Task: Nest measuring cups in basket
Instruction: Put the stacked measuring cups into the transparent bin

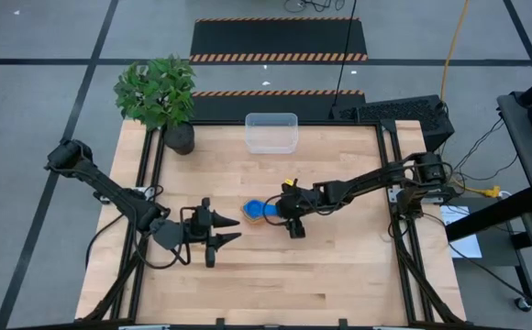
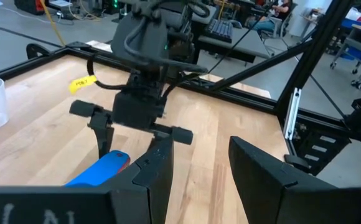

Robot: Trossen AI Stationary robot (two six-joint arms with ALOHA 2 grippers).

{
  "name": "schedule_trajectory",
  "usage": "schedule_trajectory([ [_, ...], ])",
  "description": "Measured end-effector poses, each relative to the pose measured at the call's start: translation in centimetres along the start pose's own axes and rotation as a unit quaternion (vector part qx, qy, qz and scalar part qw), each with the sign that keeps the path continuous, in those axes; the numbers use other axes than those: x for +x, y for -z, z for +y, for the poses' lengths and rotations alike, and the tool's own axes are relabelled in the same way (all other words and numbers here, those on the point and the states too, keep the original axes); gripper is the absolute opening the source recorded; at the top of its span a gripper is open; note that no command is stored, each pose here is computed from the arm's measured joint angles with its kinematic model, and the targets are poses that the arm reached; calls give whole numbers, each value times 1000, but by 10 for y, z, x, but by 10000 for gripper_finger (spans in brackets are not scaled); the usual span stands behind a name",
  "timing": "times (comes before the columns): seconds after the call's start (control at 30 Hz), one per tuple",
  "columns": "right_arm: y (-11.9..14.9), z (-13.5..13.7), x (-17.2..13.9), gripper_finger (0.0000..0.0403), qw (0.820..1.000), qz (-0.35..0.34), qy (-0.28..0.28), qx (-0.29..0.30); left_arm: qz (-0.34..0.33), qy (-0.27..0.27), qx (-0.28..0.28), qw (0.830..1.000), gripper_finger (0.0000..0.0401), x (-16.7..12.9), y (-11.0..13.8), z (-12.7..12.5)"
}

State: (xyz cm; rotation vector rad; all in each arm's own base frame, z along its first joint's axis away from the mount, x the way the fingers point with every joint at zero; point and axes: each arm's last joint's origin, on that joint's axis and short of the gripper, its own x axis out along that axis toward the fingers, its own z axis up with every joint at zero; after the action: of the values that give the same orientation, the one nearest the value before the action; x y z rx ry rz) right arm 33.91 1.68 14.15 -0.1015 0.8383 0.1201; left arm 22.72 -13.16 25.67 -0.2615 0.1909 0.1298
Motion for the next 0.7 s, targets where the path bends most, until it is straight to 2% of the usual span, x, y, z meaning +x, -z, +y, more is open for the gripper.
schedule_trajectory([
  [0.27, -5, -1, -3, 253, 1000, -19, 8, -11, 2, 2, 1, 1000, 159, -1, 1, -1],
  [0.37, -5, -1, -3, 240, 1000, -22, 9, -14, 3, 3, 2, 1000, 159, -1, 1, -1],
  [0.7, -5, -1, -3, 119, 999, -19, 9, -28, 4, 5, 2, 1000, 159, -1, 1, -1],
])
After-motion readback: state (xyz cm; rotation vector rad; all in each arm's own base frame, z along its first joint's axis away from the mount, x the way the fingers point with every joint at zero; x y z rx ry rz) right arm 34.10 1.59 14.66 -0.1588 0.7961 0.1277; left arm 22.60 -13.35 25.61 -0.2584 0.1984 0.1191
